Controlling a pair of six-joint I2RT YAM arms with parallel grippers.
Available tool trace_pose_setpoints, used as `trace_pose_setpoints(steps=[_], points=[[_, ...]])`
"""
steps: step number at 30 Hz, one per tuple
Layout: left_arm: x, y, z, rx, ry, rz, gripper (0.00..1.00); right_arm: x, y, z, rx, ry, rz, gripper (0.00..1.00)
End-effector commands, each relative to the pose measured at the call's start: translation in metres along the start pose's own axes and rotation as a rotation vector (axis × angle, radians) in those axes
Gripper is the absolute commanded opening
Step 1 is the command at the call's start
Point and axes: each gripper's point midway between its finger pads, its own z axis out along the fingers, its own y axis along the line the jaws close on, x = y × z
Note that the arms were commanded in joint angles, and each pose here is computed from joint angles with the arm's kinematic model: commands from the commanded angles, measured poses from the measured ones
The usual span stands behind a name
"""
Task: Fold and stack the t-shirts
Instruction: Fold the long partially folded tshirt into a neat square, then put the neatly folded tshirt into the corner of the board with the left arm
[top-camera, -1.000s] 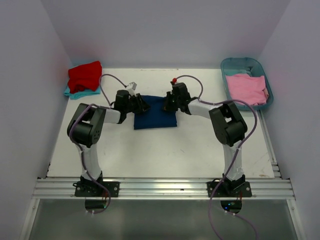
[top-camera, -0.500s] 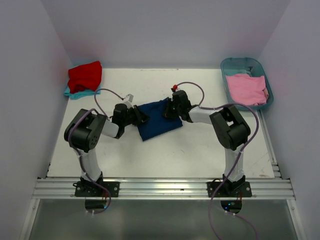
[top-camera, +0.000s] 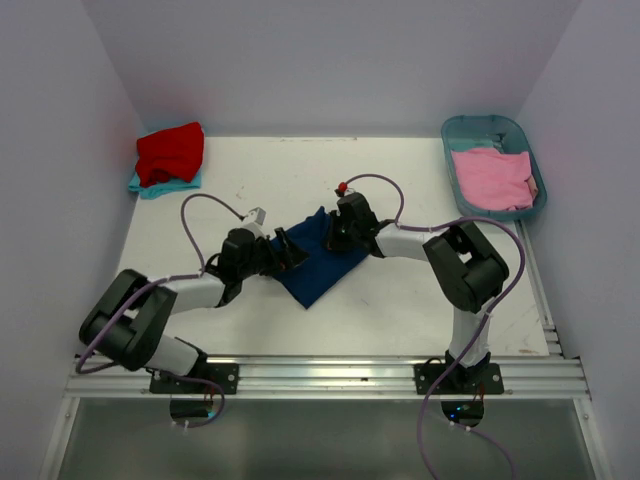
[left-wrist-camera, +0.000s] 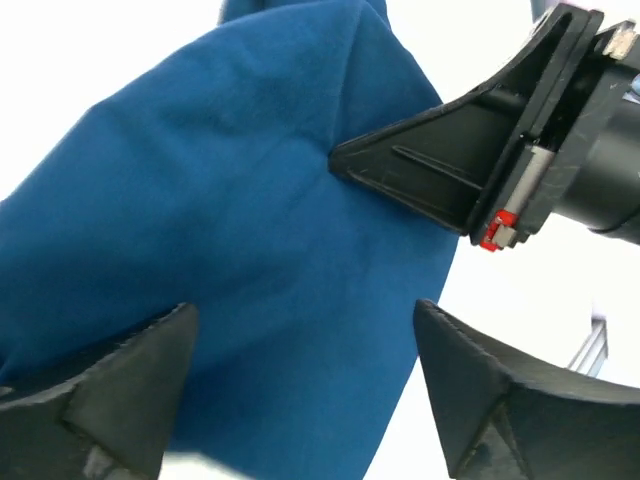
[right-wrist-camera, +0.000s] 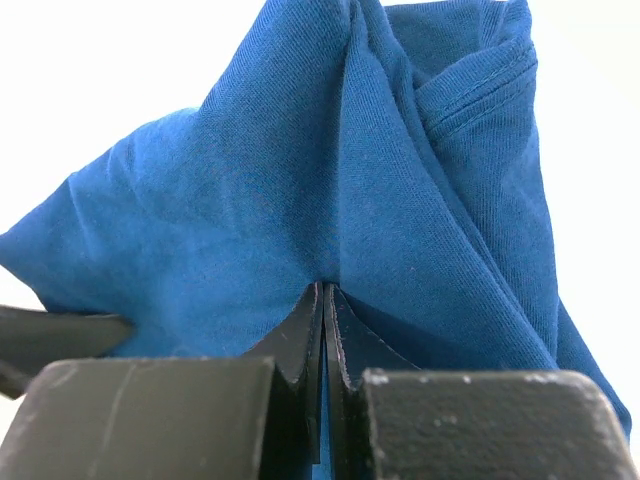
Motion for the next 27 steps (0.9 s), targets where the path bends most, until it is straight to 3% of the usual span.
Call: trace_pose_setpoints(steps=[1, 4, 9, 13, 21, 27], points=[[0.009, 0.023, -0.029, -0.187, -0.016, -0.023, 0.98, 0.036, -0.038, -0.004, 0.142, 0.125, -0.028, 0.00], [0.022, 0.023, -0.050, -0.235, 0.012, -0.048, 1.00, 0.036, -0.037, -0.006, 0.145, 0.127, -0.027, 0.00], [0.081, 0.052, -0.085, -0.352, 0.146, -0.125, 1.00, 0.036, -0.036, -0.014, 0.151, 0.125, -0.026, 0.00], [0.103, 0.066, -0.097, -0.380, 0.127, -0.192, 1.00, 0.037, -0.032, -0.019, 0.149, 0.119, -0.035, 0.00], [0.083, 0.060, -0.075, -0.317, -0.021, -0.278, 1.00, 0.048, -0.025, -0.020, 0.139, 0.137, -0.056, 0.00], [0.085, 0.066, -0.028, -0.424, 0.060, -0.255, 1.00, 0.053, -0.022, -0.020, 0.145, 0.132, -0.062, 0.00]])
